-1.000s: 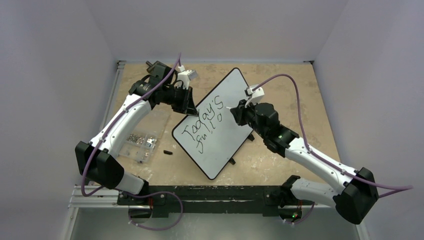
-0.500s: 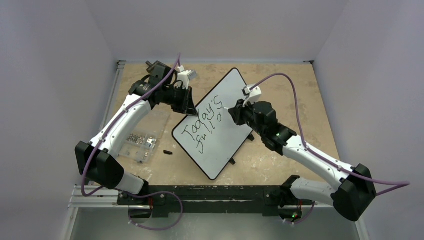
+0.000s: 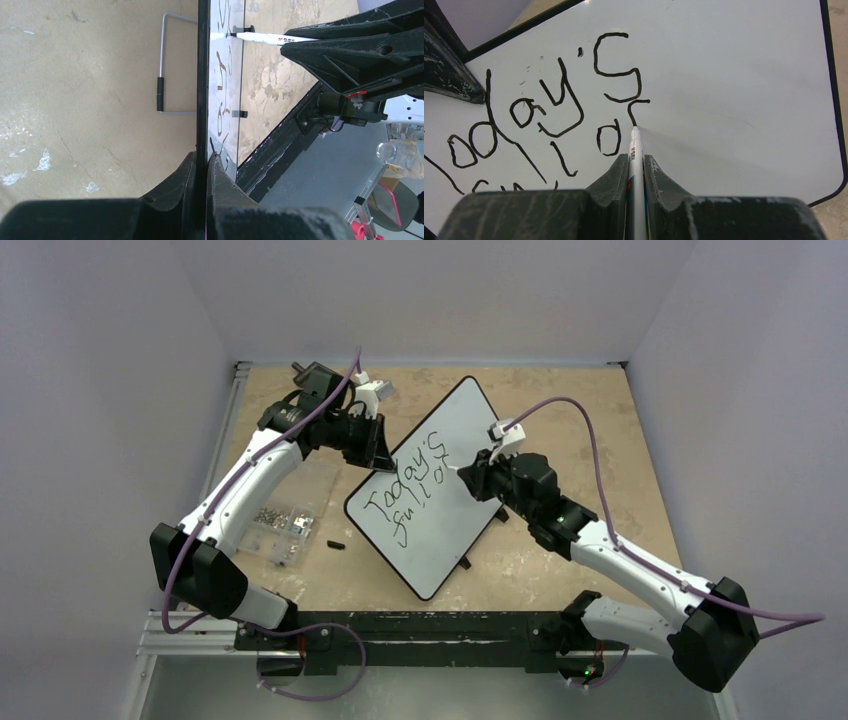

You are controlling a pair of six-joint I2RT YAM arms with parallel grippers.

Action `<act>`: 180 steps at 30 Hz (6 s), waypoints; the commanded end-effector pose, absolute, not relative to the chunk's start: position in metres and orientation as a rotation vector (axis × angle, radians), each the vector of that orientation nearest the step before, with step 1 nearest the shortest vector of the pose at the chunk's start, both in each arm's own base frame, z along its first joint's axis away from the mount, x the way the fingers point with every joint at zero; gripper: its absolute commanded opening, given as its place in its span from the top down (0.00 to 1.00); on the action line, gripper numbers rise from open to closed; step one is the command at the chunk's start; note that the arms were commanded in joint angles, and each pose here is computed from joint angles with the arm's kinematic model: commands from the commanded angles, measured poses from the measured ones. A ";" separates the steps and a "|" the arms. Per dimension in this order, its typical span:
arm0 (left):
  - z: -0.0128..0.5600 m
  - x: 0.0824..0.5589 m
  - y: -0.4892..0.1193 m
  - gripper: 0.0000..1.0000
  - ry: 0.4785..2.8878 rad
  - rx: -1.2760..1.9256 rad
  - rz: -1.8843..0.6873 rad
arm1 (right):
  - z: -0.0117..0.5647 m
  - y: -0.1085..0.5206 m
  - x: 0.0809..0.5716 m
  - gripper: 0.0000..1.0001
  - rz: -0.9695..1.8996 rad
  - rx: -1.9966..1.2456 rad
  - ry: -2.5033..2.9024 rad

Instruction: Write a sentence on the whiteboard

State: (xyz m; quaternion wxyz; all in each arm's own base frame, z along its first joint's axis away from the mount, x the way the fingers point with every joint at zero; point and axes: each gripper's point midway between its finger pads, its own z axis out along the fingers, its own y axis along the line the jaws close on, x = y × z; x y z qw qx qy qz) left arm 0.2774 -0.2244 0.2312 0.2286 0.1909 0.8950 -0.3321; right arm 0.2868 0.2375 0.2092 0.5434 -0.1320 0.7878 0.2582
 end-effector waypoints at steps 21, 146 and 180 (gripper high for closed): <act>0.238 0.294 -0.205 1.00 2.402 0.514 -0.740 | 0.157 0.219 0.253 1.00 0.621 -0.308 2.032; 0.236 0.316 -0.168 1.00 2.406 0.377 -0.536 | 0.199 0.254 0.200 1.00 0.994 -0.518 1.919; 0.232 0.318 -0.168 1.00 2.424 0.366 -0.536 | 0.189 0.276 0.180 1.00 1.048 -0.613 1.911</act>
